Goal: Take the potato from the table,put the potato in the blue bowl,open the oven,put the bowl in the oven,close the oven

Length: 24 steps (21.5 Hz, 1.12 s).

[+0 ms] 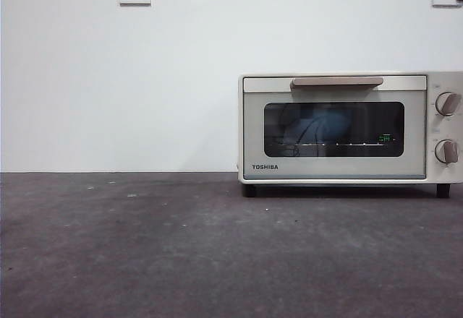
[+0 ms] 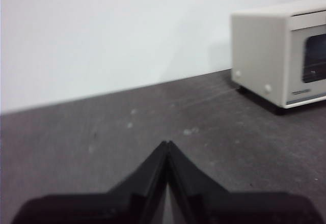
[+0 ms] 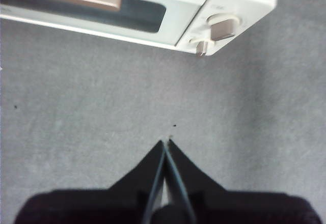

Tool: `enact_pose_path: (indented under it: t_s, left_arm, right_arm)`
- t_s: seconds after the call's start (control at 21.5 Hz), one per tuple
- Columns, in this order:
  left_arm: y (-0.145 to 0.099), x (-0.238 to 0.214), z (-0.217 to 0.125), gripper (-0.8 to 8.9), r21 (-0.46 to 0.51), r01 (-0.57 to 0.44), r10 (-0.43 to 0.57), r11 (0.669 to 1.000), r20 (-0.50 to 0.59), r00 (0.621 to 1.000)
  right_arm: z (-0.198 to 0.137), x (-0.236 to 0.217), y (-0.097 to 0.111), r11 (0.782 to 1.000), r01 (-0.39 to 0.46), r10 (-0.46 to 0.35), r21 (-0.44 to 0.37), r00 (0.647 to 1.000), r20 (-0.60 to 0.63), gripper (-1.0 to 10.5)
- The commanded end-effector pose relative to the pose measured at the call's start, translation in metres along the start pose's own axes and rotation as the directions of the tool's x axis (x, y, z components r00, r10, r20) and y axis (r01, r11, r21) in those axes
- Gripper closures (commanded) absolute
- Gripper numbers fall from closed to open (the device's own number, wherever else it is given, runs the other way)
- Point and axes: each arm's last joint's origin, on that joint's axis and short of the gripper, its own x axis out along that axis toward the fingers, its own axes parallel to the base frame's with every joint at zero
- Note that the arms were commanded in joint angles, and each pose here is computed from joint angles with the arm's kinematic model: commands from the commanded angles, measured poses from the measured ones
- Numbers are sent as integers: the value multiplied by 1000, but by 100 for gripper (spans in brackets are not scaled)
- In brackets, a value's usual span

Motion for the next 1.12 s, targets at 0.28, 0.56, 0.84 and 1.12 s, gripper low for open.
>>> enact_pose_path:
  t_s: [0.28, 0.56, 0.84, 1.12]
  left_arm:
    - [3, -3, -17, 818, -133, -165, 146, 977, -144, 979]
    - [2, -4, -21, 817, -137, -156, 129, 978, -185, 974]
    - [2, -4, -20, 817, -154, -143, 116, 978, -173, 978]
    - [2, -4, -20, 818, -154, -144, 116, 978, -175, 978]
  right_arm:
    - [27, 31, 6, 1000, 3, -5, 28, 997, 81, 946]
    - [47, 30, 5, 997, 0, -20, 71, 962, 273, 946]
    - [63, 24, 3, 994, -9, -39, 108, 899, 436, 946]
    - [70, 19, 2, 992, -16, -51, 125, 858, 512, 946]
